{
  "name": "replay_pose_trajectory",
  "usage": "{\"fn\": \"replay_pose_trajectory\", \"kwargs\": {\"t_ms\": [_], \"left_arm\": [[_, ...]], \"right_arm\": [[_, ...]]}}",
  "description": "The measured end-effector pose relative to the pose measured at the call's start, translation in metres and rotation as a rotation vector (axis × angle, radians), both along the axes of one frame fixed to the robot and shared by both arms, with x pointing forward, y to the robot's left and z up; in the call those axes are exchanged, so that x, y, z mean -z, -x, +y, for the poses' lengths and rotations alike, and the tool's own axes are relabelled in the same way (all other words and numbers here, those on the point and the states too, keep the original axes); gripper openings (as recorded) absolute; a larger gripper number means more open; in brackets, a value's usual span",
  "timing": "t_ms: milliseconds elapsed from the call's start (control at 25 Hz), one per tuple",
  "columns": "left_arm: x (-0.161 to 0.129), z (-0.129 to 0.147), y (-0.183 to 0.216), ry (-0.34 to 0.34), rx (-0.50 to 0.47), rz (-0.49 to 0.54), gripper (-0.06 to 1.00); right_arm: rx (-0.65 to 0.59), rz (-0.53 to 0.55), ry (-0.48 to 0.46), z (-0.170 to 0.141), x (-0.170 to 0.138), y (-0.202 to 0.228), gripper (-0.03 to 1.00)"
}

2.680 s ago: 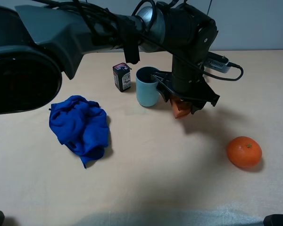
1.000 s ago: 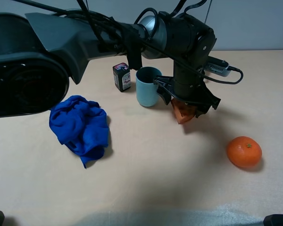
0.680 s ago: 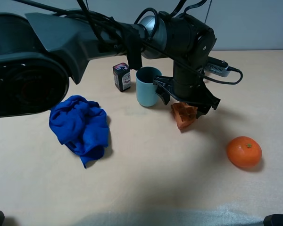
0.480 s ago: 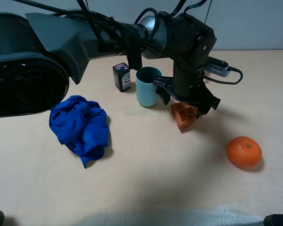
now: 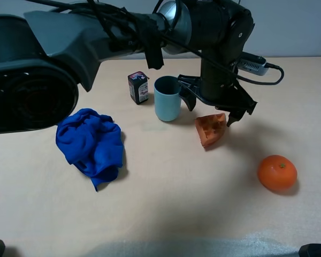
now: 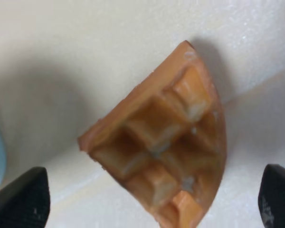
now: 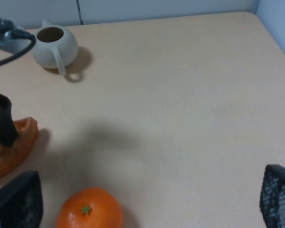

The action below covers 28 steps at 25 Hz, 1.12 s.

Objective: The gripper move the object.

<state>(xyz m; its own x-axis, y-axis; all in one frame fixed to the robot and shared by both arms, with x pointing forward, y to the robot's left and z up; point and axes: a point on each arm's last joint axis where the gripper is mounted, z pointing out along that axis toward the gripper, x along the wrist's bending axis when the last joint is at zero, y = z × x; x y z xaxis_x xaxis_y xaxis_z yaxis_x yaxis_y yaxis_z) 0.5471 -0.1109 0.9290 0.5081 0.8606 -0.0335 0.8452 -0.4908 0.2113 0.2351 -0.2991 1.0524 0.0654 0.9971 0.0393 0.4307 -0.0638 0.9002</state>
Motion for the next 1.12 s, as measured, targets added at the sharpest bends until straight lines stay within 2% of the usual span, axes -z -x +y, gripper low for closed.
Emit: {"fn": "replay_pose_trajectory", "kwargs": {"t_ms": [280,480,640,1120], "left_arm": [[-0.030,0.000,0.000,-0.014,0.019,0.004,0.88],[-0.057,-0.006,-0.004,0.061,0.049,-0.059,0.88],[-0.070,-0.008,-0.002,0.108,0.066,-0.057,0.88],[-0.125,0.003,0.007,0.180,0.136,-0.133,0.88]], "right_arm": [[0.000,0.000,0.000,0.000,0.000,0.000,0.69],[0.000,0.000,0.000,0.000,0.000,0.000,0.69],[0.000,0.000,0.000,0.000,0.000,0.000,0.69],[0.000,0.000,0.000,0.000,0.000,0.000,0.69]]}}
